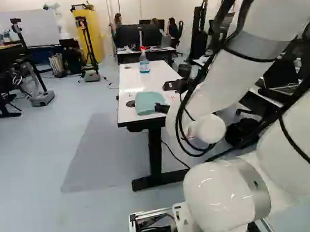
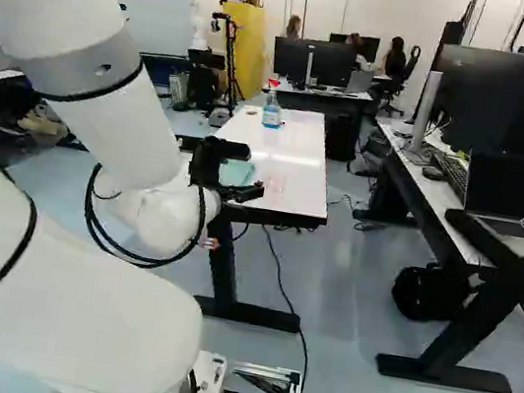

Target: Clean the table with the green towel

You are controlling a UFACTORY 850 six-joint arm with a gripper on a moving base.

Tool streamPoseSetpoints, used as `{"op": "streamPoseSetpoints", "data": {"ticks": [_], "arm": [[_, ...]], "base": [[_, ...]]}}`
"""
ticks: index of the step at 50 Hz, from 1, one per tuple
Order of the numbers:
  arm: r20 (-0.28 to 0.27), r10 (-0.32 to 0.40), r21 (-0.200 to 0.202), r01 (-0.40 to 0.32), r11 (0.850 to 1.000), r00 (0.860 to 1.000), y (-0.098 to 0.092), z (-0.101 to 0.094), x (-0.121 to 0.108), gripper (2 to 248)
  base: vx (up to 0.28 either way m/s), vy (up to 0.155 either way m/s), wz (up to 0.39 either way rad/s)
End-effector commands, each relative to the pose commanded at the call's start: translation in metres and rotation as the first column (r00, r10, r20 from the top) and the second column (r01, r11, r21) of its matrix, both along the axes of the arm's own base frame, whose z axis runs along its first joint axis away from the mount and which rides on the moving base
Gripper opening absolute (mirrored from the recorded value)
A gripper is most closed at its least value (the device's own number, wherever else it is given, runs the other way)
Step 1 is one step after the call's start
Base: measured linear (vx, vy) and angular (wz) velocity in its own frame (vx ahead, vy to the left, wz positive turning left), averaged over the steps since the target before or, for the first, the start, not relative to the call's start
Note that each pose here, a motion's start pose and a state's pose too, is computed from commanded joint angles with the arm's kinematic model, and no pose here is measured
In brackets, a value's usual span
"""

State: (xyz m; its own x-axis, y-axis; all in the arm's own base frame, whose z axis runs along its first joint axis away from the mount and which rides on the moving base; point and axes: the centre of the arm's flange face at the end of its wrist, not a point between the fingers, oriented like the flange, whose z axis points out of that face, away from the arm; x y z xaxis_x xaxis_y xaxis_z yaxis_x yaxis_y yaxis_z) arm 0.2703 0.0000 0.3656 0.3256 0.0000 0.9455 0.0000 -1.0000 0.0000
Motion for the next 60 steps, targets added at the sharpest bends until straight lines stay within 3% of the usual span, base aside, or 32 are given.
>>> {"op": "streamPoseSetpoints", "data": {"ticks": [1,32,60], "arm": [[0.011,0.012,0.000,-0.012,1.000,1.000,0.003,0.006,0.010,247],[0.053,0.070,0.003,-0.070,0.998,0.996,0.025,0.038,0.068,247],[-0.042,0.051,0.045,-0.049,0.998,0.998,0.045,0.055,0.115,247]], "base": [[0.000,0.000,0.000],[0.000,0.000,0.000],[0.000,0.000,0.000]]}}
